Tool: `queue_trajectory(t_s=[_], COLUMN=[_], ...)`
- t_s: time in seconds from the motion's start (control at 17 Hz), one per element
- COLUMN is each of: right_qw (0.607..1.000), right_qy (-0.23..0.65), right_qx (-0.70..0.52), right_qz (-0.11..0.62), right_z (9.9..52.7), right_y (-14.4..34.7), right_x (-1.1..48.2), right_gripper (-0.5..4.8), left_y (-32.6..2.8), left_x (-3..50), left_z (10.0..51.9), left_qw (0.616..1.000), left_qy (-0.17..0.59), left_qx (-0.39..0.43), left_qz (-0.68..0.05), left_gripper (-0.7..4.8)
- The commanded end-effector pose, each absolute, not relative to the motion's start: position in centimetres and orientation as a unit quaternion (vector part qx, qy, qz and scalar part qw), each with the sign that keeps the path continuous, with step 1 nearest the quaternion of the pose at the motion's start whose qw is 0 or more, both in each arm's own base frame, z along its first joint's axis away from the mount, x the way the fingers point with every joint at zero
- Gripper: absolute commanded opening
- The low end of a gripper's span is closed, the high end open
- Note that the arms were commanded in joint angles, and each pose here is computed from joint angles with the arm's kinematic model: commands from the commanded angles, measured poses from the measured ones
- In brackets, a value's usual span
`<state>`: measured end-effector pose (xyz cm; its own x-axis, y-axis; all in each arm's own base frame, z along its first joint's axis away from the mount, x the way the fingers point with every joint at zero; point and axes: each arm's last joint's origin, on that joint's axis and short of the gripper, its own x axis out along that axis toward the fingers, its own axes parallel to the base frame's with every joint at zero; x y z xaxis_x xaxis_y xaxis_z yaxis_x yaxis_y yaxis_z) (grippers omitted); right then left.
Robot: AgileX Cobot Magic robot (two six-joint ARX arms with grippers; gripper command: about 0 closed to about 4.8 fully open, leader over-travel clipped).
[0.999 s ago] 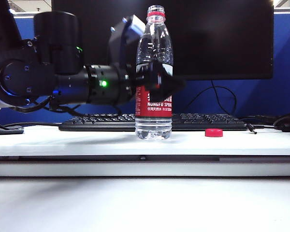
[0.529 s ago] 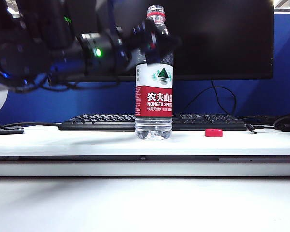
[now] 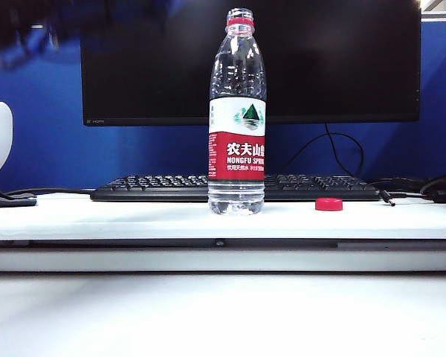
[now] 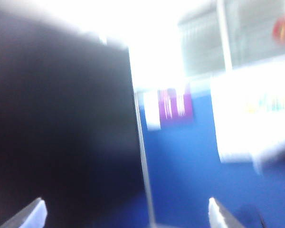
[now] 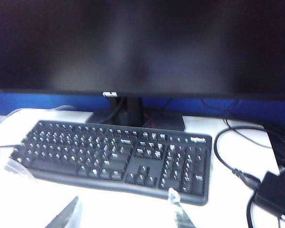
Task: Unscrew the cap from the plastic bottle on the table.
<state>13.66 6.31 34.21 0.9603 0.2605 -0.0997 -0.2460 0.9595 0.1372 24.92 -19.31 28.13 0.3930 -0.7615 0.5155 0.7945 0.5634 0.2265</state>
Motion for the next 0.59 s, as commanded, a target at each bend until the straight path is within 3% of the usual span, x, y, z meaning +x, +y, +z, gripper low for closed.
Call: queue_trajectory(t_s=[0.06,0.12,0.24,0.35,0.47,0.53,0.59], right_qw=[0.984,0.983,0.980,0.969,0.960,0.953,0.950], right_qy=[0.011,-0.005,-0.022,-0.032,-0.024,-0.004,0.000], right_qx=[0.080,0.085,0.090,0.090,0.086,0.080,0.079], right_qz=[0.159,0.163,0.175,0.228,0.264,0.292,0.301], right_z=[35.4,35.8,36.2,36.5,36.3,35.9,35.7], right_y=[6.2,6.0,5.6,5.2,4.8,4.4,4.1], right_x=[13.0,12.6,11.8,10.2,9.1,7.8,7.1], right_gripper=[2.34,2.34,2.27,1.98,0.94,-0.03,-0.05], left_y=[-16.6,-14.9,-12.1,-8.7,-6.6,-4.7,-3.7], left_x=[22.6,21.5,19.3,14.5,11.3,8.4,6.7], left_z=[33.4,35.4,37.5,38.7,38.7,38.1,37.6], left_qw=[0.818,0.828,0.875,0.935,0.949,0.961,0.960], left_qy=[-0.382,-0.370,-0.290,-0.220,-0.181,-0.160,-0.158], left_qx=[-0.031,-0.037,-0.023,0.030,0.004,-0.025,-0.046], left_qz=[-0.429,-0.419,-0.387,-0.277,-0.258,-0.224,-0.224], left_gripper=[1.48,0.08,-0.06,-0.06,-0.06,-0.06,-0.06])
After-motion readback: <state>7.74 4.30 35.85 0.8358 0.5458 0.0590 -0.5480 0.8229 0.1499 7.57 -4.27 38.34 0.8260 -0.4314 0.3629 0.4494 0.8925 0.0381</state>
